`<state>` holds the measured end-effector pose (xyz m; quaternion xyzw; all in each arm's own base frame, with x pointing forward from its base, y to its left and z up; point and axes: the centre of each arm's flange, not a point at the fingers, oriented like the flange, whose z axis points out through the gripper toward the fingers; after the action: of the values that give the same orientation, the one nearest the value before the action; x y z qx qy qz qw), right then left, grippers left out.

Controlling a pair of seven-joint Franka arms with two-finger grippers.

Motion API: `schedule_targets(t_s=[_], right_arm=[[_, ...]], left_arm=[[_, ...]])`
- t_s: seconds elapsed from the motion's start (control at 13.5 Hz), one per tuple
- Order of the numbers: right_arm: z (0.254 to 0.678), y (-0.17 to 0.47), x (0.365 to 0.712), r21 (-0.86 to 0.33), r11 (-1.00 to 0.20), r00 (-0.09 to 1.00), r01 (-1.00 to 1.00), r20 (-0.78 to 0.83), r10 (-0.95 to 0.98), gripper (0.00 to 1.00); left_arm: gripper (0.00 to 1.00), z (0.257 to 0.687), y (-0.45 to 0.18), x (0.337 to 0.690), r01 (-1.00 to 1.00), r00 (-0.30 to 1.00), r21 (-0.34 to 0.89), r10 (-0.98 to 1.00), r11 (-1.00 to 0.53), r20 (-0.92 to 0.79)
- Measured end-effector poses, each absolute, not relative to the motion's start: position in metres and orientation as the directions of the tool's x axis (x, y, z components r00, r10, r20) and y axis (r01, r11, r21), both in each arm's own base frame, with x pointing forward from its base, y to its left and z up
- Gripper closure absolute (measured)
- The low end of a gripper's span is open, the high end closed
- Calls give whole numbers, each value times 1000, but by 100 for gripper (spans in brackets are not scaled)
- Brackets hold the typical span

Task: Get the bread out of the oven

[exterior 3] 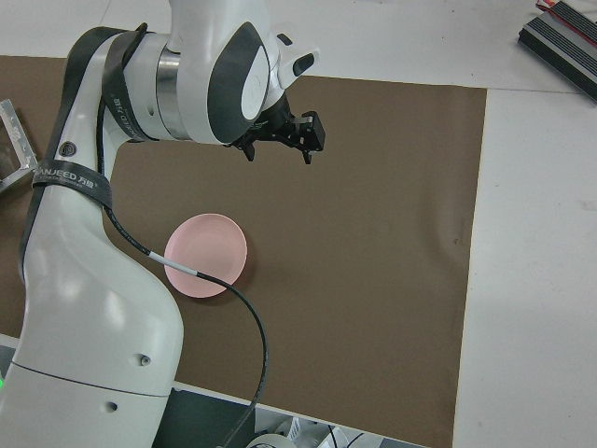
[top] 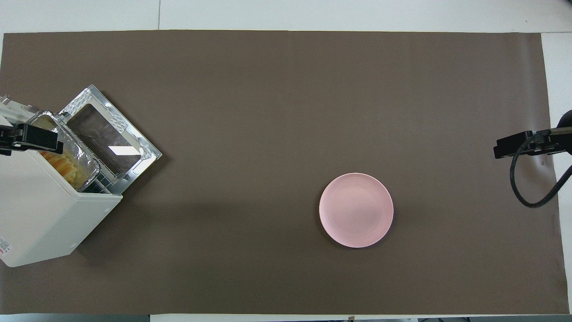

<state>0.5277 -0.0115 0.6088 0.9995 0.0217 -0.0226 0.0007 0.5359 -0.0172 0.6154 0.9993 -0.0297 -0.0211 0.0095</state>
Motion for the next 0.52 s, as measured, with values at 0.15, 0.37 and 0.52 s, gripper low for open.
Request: schedule_targets(t_s=[0.15, 0.37, 0.52], right_arm=[[609, -12, 528, 0, -999, 998, 43, -45, 43, 0], [609, -12, 528, 0, -999, 998, 43, -45, 43, 0], [609, -12, 528, 0, -999, 998, 43, -45, 43, 0]], left_arm=[[0, 615, -17, 536, -59, 997, 20, -60, -998, -41], [0, 615, -17, 536, -59, 997, 20, -60, -998, -43], [0, 614, -17, 535, -56, 997, 20, -57, -998, -45]])
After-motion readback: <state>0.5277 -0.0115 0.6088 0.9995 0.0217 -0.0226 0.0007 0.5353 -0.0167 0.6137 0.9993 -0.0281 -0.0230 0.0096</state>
